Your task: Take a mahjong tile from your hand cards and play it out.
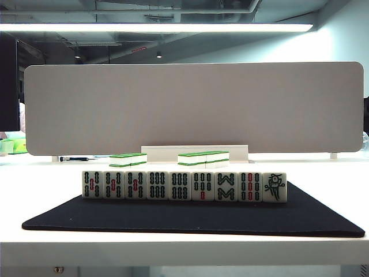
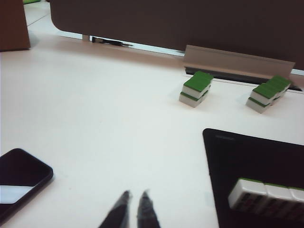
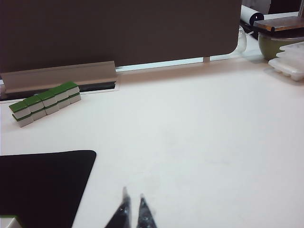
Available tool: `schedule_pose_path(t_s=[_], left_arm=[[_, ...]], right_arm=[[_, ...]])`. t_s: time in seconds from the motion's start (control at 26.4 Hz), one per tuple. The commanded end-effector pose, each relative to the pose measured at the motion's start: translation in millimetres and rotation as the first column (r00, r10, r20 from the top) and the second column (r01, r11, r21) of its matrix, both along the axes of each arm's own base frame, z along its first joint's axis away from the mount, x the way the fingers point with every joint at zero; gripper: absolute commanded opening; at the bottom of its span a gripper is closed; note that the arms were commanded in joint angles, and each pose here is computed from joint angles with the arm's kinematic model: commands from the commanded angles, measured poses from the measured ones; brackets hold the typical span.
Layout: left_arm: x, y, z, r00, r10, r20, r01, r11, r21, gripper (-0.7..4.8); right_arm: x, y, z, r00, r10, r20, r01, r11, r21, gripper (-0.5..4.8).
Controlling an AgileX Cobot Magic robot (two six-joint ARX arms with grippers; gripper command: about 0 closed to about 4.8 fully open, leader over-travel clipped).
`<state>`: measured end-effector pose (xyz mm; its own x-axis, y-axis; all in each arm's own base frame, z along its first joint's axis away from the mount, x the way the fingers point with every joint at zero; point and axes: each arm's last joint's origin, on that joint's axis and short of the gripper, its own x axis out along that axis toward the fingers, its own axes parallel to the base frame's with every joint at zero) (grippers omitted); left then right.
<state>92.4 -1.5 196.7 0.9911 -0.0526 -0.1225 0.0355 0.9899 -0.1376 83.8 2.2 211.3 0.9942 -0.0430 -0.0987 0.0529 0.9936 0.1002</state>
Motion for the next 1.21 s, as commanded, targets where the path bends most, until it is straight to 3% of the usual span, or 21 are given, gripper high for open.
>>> schedule_pose_path(t_s=[0.04,0.34,0.53,0.61,0.72,0.98,1.21], left_arm=[[3,-1,10,0.999,-0.046,-0.007,0.046,0.999,0.0,0.25],[27,-4,39,0.982,-0.15,-0.119,0.15,0.989,-0.006,0.26],[43,-7,64,0.938,-0.263,-0.224,0.255,0.965,-0.063,0.27],[46,-9,74,0.916,-0.331,-0.226,0.318,0.944,-0.091,0.27],[46,-11,85,0.892,-0.398,-0.212,0.382,0.917,-0.113,0.3],[39,-16,87,0.846,-0.433,-0.312,0.426,0.9,-0.094,0.3],[33,-36,83,0.755,-0.554,-0.351,0.569,0.82,-0.07,0.3]], right_arm=[[2,0,7,1.0,0.005,-0.001,-0.005,1.0,0.001,0.23],[12,3,21,0.996,0.069,-0.059,-0.069,0.998,-0.004,0.23],[20,5,36,0.987,0.124,-0.1,-0.127,0.992,-0.022,0.23],[24,6,42,0.977,0.155,-0.146,-0.159,0.987,-0.015,0.23],[29,8,51,0.95,0.215,-0.228,-0.224,0.975,-0.012,0.22],[27,14,59,0.89,0.36,-0.279,-0.361,0.931,0.049,0.22],[19,27,50,0.793,0.481,-0.374,-0.485,0.87,0.092,0.22]])
